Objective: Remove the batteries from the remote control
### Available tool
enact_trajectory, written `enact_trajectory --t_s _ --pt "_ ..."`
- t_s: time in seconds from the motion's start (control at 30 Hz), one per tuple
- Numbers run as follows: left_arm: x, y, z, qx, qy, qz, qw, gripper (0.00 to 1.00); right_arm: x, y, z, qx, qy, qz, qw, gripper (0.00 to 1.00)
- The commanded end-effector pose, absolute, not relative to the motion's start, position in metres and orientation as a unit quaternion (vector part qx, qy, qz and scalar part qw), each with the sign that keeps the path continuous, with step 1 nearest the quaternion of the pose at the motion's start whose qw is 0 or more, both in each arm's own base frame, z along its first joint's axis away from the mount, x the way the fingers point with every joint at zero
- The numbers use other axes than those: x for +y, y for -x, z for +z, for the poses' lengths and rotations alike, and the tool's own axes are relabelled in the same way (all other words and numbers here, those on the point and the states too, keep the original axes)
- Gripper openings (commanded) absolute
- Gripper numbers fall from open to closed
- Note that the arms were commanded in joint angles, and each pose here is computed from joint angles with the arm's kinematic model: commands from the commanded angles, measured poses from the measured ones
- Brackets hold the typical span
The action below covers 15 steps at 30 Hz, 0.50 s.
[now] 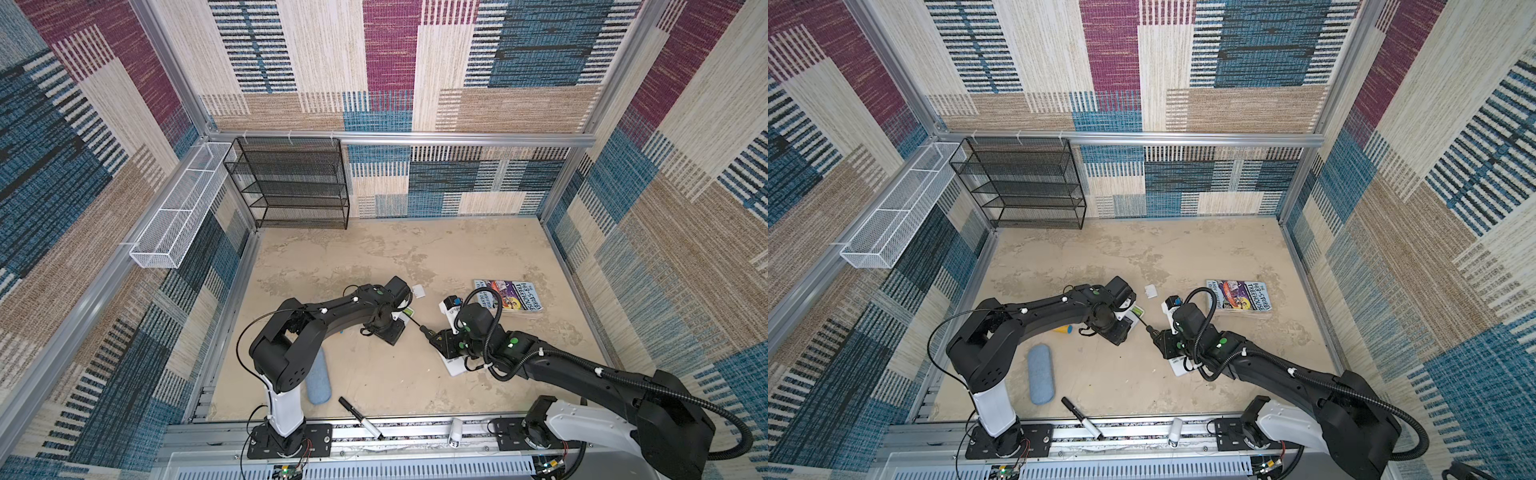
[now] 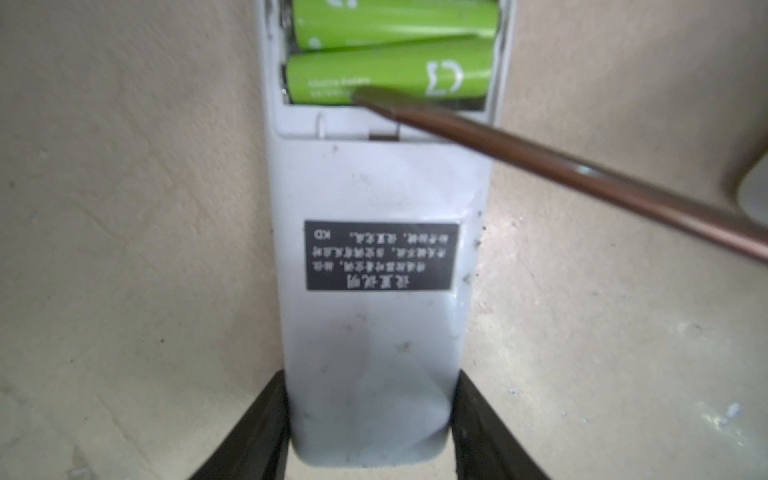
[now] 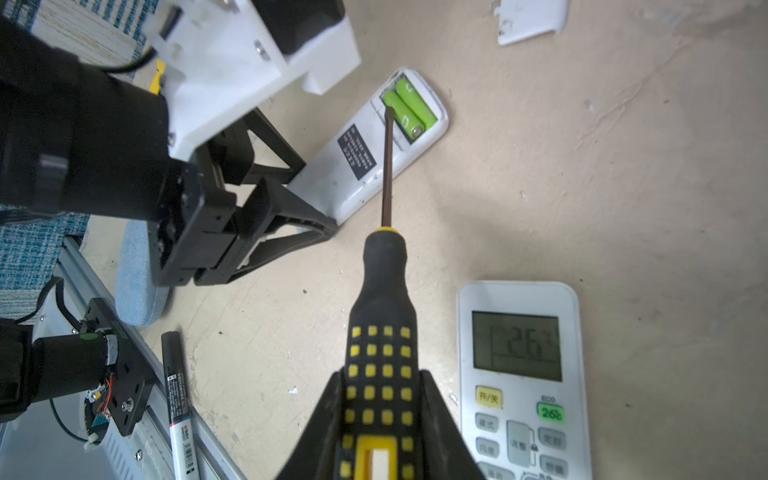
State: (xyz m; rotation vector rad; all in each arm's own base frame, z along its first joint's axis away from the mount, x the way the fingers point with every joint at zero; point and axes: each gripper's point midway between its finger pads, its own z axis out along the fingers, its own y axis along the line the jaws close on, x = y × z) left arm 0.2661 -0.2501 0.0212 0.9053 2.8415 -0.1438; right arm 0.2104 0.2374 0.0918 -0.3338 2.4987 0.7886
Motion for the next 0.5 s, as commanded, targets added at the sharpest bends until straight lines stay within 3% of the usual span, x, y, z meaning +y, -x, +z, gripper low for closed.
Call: enact_trajectory --t_s 0.0,0.47 --pt "-0.2321 -0.2376 0.0146 0.948 -0.315 -0.031 0.012 0.52 0.2393 -0.2074 0.0902 0.92 0.125 0.289 0.233 0.0" --pt "-0.2268 -0.2378 0.0158 0.949 -0.315 -0.02 0.016 0.52 0.2314 -0.2127 0.0907 0.935 0.12 0.247 0.223 0.0"
